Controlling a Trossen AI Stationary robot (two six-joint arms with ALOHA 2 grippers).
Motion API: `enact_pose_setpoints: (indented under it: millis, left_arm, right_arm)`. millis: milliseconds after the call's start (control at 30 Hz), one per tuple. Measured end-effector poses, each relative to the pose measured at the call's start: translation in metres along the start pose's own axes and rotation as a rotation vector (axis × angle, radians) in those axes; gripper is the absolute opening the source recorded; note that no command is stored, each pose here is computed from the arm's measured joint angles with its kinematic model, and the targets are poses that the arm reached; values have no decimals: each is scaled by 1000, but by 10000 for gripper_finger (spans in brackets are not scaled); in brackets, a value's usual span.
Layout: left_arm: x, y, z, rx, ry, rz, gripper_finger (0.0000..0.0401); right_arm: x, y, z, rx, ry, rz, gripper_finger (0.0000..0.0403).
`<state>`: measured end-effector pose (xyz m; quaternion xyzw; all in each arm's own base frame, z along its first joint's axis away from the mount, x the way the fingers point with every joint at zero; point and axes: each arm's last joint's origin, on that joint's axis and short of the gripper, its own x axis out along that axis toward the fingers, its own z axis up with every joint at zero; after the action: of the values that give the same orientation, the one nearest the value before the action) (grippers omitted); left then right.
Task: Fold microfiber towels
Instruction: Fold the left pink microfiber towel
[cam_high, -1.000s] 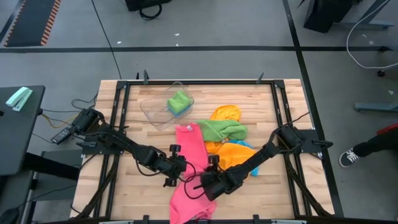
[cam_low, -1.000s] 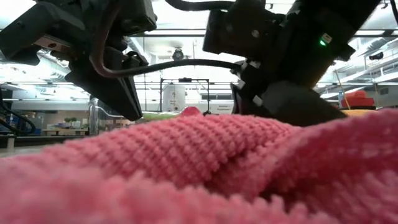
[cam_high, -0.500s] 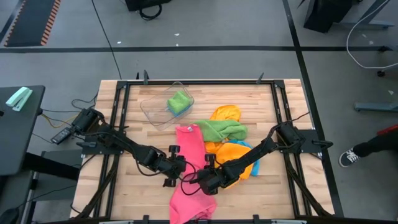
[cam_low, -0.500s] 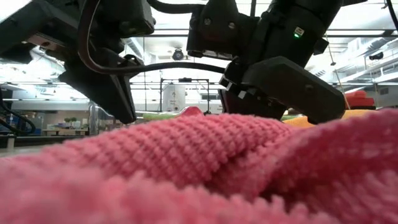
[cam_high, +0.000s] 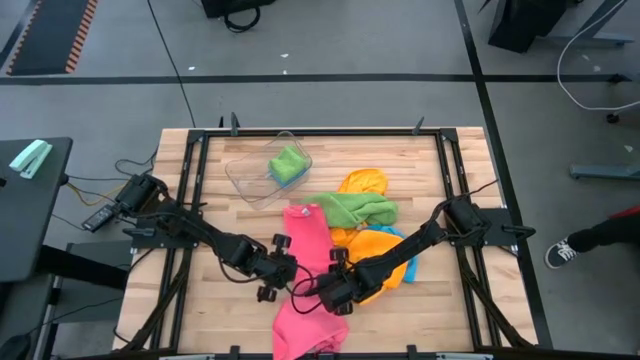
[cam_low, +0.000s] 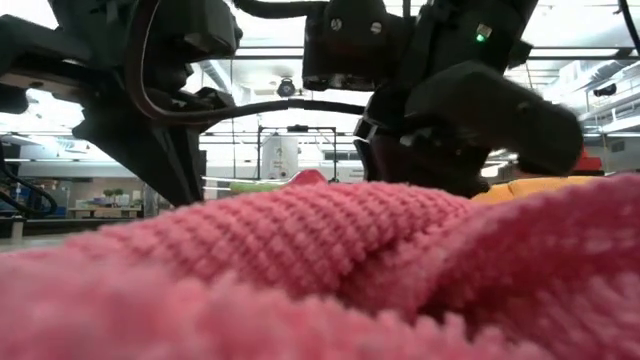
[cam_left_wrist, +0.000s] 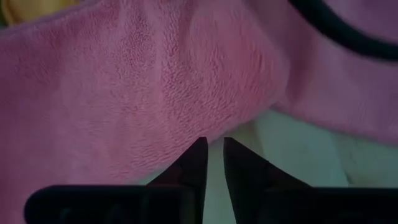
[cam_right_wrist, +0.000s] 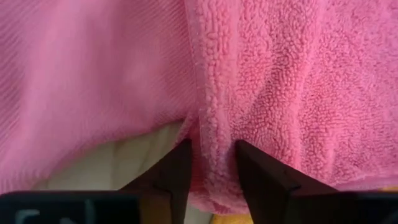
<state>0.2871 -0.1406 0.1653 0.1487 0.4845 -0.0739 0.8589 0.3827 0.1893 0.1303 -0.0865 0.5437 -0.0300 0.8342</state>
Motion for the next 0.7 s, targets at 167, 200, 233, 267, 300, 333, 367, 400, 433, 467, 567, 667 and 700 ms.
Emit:
enact_pose_setpoints:
  millis: [167,200,233,267,300,333,367,400,433,467,567,667,700]
  left_arm:
    - [-1,-3,0,29,-2,-7,79]
    - [-1,-3,0,28,-2,-7,81]
    - [-1,-3,0,27,-2,-6,83]
    - [-1,-3,0,27,-2,-5,84]
    - [-1,-3,0,27,-2,-5,85]
    - [-1,-3,0,26,-2,-4,85]
    - [-1,-3,0,26,-3,-4,84]
    - [-1,-3,0,27,-3,-5,83]
    - [-1,-3,0,27,-3,-5,81]
    - [-1,-3,0,27,-2,-5,79]
    - [-1,-2,0,25,-2,-4,74]
    - [0,-2,0,23,-3,-3,71]
    - [0,-2,0,23,-5,-3,71]
  right_arm:
    - [-3,1,4,-34,-7,8,152]
    - [-3,1,4,-35,-7,7,153]
    - [-3,1,4,-34,-8,5,153]
    - [-3,1,4,-34,-9,5,153]
    - [-4,1,4,-36,-11,4,153]
    - [-5,2,4,-39,-10,1,153]
    - [-7,2,4,-39,-13,0,153]
    - [-11,2,5,-37,-21,3,153]
    - [-13,1,5,-37,-24,4,153]
    - [-16,1,7,-31,-34,8,153]
    - [-21,2,7,-32,-42,10,153]
    - [-23,3,5,-43,-26,7,153]
    - [-24,3,5,-40,-24,6,153]
